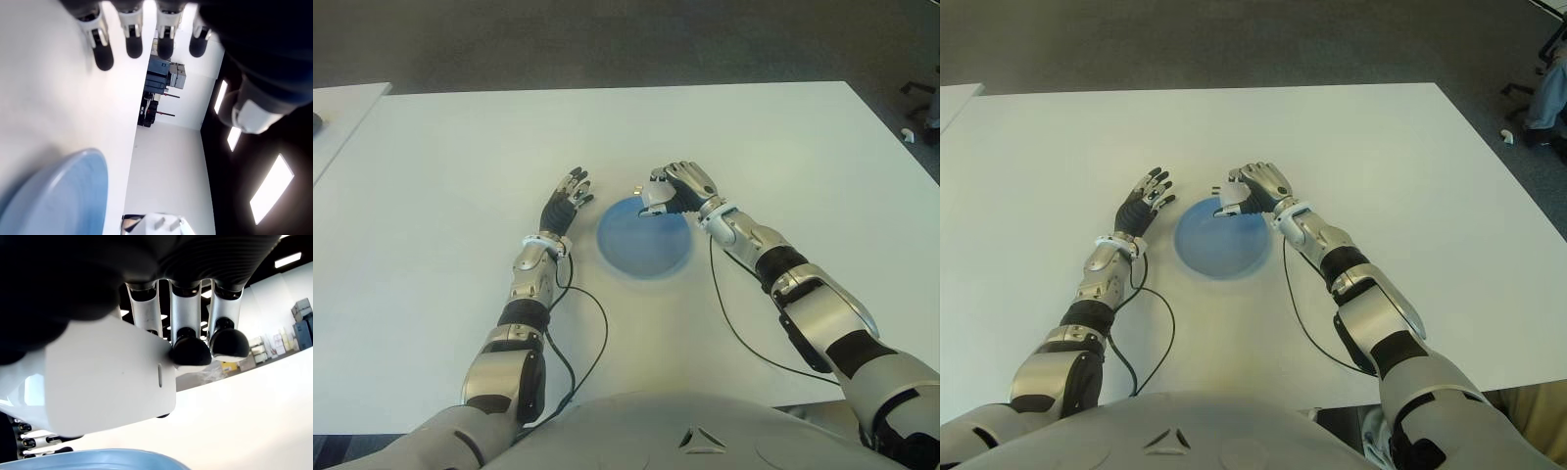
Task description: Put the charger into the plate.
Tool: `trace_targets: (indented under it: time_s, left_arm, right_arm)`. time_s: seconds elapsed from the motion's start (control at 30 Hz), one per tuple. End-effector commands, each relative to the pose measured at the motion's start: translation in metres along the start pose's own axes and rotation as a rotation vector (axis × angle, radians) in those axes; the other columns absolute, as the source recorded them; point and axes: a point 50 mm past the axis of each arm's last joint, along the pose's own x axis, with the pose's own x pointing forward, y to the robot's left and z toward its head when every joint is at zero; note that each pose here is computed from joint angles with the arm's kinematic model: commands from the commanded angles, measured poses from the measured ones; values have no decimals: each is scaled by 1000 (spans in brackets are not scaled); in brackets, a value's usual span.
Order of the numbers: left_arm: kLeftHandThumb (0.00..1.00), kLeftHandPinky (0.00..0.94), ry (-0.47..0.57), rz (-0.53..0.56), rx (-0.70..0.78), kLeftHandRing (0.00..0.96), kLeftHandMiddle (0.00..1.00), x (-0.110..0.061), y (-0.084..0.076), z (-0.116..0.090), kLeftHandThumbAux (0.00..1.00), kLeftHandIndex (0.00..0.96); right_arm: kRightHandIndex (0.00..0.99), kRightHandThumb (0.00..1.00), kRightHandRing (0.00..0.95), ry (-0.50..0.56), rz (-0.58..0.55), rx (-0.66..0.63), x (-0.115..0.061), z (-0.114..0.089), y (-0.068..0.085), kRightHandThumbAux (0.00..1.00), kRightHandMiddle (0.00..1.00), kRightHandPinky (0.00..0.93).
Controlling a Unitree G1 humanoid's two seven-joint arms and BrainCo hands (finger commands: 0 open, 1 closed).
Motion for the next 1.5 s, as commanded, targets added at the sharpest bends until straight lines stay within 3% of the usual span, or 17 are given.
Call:
trace_targets:
  time_s: [0.03,0.3,0.47,0.77,0.83,0.9,1.1,1.2,1.5]
  left_arm:
    - [0,22,51,24,-16,43,67,-7,1,-11,546,26]
    - [0,13,48,23,-9,47,76,-6,1,-11,549,24]
    - [0,13,46,23,-11,50,80,-6,2,-11,554,27]
    - [0,10,45,18,-2,55,89,-6,2,-10,551,32]
    - [0,4,46,17,0,53,88,-5,1,-10,551,32]
    - [0,2,46,17,3,51,88,-5,1,-10,551,31]
    - [0,0,48,17,12,48,85,-5,1,-10,547,26]
    - [0,0,48,17,16,46,84,-4,1,-10,545,24]
    - [0,0,50,13,27,39,77,-4,0,-9,545,15]
  right_arm:
    - [439,741,853,-4,-11,1,4,3,0,710,861,842]
    - [440,741,859,-11,-32,4,5,6,1,710,863,855]
    - [437,725,825,-49,-48,13,4,9,0,706,825,771]
    - [423,696,647,-130,-18,22,1,11,-2,705,647,585]
    - [340,554,448,-137,-6,11,1,11,-2,497,469,396]
    - [255,498,330,-150,3,-9,0,12,-1,402,354,286]
    - [61,421,74,-163,46,-84,-3,12,0,260,95,58]
    - [20,395,24,-160,57,-104,-3,12,1,221,31,19]
    - [0,302,0,-161,77,-92,-12,9,0,141,0,0]
